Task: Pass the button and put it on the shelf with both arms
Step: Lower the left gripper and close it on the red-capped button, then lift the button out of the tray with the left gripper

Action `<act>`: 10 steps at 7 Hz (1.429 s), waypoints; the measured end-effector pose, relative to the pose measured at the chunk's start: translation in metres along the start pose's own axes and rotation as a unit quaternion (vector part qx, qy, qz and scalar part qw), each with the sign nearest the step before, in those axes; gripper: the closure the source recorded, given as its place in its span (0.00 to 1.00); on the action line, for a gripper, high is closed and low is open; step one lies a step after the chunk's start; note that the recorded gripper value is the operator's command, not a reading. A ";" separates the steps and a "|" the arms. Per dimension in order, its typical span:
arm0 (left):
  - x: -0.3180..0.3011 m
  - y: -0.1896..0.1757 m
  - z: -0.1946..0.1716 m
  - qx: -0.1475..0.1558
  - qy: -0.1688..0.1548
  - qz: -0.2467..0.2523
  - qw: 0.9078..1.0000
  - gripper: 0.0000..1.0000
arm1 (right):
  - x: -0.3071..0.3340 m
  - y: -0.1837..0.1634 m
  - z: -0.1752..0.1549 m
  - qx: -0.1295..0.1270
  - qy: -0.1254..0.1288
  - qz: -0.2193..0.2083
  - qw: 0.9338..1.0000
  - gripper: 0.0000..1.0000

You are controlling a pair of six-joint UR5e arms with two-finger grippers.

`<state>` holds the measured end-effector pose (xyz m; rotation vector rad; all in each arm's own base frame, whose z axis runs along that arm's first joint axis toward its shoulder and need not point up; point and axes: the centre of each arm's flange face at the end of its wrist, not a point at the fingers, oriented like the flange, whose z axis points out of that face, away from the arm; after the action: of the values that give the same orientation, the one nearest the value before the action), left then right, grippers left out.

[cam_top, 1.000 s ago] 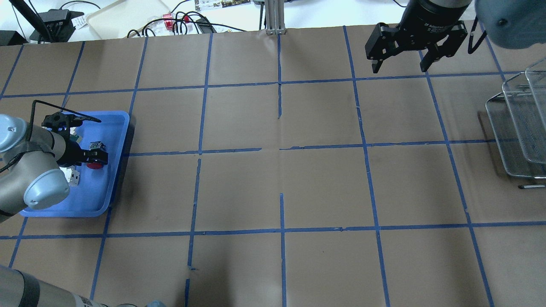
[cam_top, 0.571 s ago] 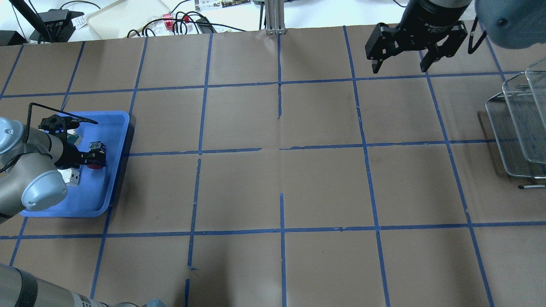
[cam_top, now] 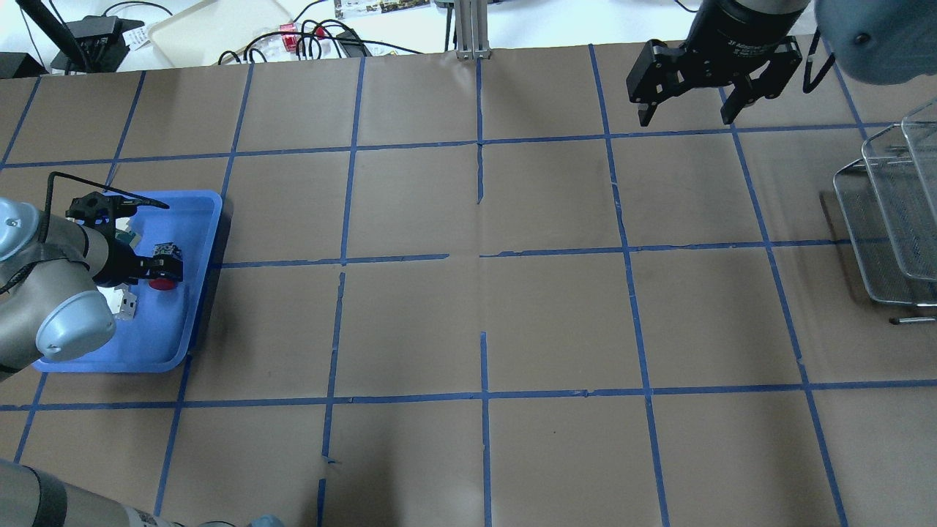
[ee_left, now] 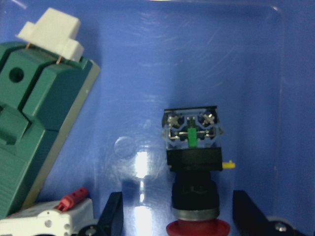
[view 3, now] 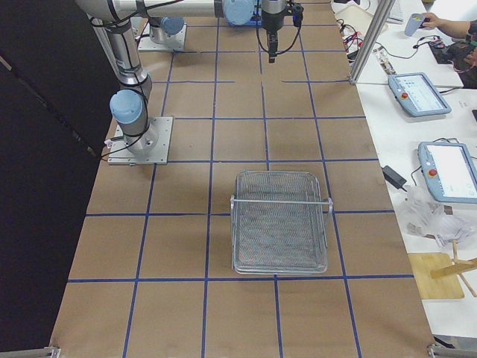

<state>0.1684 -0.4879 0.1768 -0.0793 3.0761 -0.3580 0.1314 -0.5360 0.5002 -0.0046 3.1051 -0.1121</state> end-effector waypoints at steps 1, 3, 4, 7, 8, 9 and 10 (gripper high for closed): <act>0.000 0.001 0.002 -0.002 0.002 0.002 1.000 0.31 | 0.000 0.000 0.000 0.000 0.000 0.000 1.000 0.00; -0.001 0.003 0.006 -0.006 0.005 0.002 1.000 0.54 | 0.000 0.000 0.000 0.000 0.000 0.000 1.000 0.00; -0.001 0.005 0.007 -0.009 0.006 0.001 1.000 0.57 | 0.000 0.000 0.000 0.000 0.000 0.000 1.000 0.00; -0.001 0.006 0.000 -0.008 0.003 0.000 1.000 0.61 | 0.000 0.000 0.001 -0.001 0.000 0.000 1.000 0.00; -0.001 -0.001 -0.010 -0.010 0.005 0.001 1.000 0.61 | 0.000 0.000 0.001 -0.001 0.000 0.000 1.000 0.00; -0.002 -0.017 -0.029 -0.010 0.013 0.005 1.000 0.61 | 0.000 0.000 0.000 0.000 0.000 0.000 1.000 0.00; 0.002 -0.044 -0.061 -0.005 0.025 0.016 1.000 0.68 | 0.000 0.000 -0.002 0.002 0.000 0.000 1.000 0.00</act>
<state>0.1656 -0.5164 0.2461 -0.0232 3.1251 -0.3476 0.1313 -0.5358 0.5023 -0.0045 3.1049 -0.1195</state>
